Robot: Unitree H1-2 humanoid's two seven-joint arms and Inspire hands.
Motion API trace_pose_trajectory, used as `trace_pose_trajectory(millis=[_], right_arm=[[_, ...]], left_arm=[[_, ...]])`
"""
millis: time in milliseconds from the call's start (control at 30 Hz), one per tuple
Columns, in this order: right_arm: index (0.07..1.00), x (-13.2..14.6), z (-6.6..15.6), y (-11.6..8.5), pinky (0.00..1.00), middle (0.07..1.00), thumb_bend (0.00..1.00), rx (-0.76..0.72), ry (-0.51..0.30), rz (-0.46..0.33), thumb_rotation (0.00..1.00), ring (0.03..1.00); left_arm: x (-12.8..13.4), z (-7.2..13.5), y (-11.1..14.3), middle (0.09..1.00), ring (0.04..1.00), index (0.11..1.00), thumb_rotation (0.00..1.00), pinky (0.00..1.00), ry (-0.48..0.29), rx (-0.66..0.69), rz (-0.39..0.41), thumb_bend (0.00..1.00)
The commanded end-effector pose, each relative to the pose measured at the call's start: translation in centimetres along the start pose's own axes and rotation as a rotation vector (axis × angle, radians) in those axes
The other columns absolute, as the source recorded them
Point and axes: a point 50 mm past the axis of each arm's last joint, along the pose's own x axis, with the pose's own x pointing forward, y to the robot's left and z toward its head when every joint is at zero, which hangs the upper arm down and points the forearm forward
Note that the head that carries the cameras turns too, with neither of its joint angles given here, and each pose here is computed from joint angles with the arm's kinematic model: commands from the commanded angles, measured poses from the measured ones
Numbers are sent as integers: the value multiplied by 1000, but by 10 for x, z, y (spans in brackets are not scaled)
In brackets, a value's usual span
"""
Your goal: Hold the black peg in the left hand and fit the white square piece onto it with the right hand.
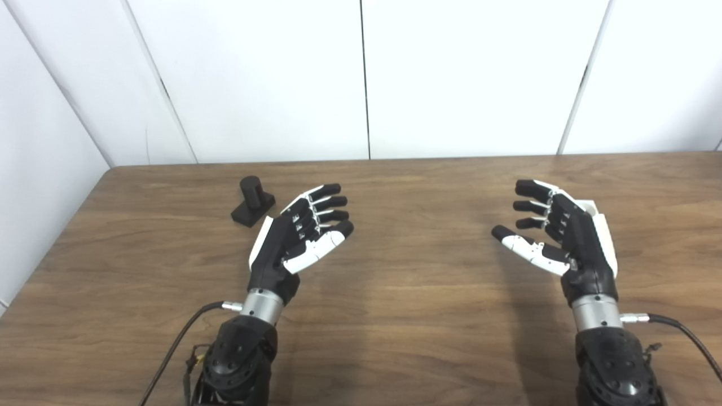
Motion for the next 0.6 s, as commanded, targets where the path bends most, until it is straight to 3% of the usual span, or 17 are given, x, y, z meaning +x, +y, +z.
trace_pose_trajectory(millis=[0, 367, 567], right_arm=[[719, 8, 20, 0, 571, 758, 629, 5, -79, -1, 158, 698], [716, 8, 21, -3, 594, 766, 634, 10, -58, -8, 155, 712], [726, 6, 19, -11, 618, 780, 604, 33, -59, 5, 125, 723]], left_arm=[[9, 20, -2, 738, 682, 747, 268, 596, -74, 11, -11, 724], [7, 20, -7, 739, 666, 747, 255, 598, -70, 1, -16, 710], [10, 20, -16, 729, 653, 741, 284, 568, -75, -2, -21, 769]])
